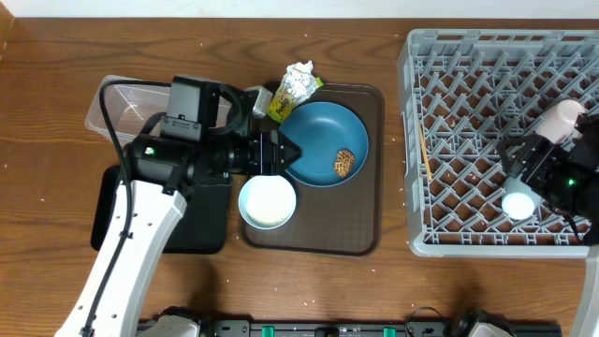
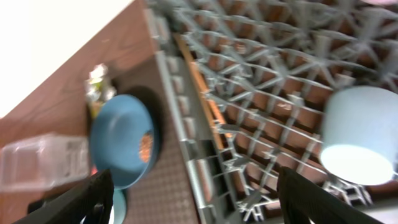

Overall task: Sort waste into correct bins and load items into the dishwasher rack
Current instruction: 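Grasp the rim of the blue bowl with the left gripper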

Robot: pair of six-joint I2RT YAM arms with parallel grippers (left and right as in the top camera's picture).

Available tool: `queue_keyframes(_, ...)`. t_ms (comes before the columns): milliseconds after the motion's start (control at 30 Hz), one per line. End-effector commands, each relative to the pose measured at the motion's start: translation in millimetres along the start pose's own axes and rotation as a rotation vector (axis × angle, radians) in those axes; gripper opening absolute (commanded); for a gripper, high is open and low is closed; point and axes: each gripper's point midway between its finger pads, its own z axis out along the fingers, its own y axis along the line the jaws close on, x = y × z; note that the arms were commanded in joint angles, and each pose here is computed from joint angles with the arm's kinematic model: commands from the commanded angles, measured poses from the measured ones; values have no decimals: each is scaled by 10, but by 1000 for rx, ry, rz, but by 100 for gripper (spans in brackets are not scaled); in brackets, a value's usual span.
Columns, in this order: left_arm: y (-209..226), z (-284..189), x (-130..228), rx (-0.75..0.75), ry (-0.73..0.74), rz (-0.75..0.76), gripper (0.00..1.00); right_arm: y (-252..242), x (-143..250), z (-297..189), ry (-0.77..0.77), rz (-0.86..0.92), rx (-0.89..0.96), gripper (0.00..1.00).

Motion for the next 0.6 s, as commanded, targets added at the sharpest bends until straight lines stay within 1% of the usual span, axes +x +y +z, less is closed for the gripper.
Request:
queue_keyframes(0,486,-32,-124,-346,-76,25,63,287,85,-102,4,-91,-135,78)
queue_keyframes(33,527,15,-133,-392,-75,43,63,329,108,-118,6,-98,-148,79)
queue_keyframes(267,604,380,-317,-508,-104,131,63,441,182,-107,28,-130,-176,80)
queue_keyframes(367,534,606,-518,-483,-151,212,63,462,225,-99,44,-137,-180,80)
queue_keyframes(567,448,917,-825,-443,-239,304,63,457,270,-98,63,-129,-178,81)
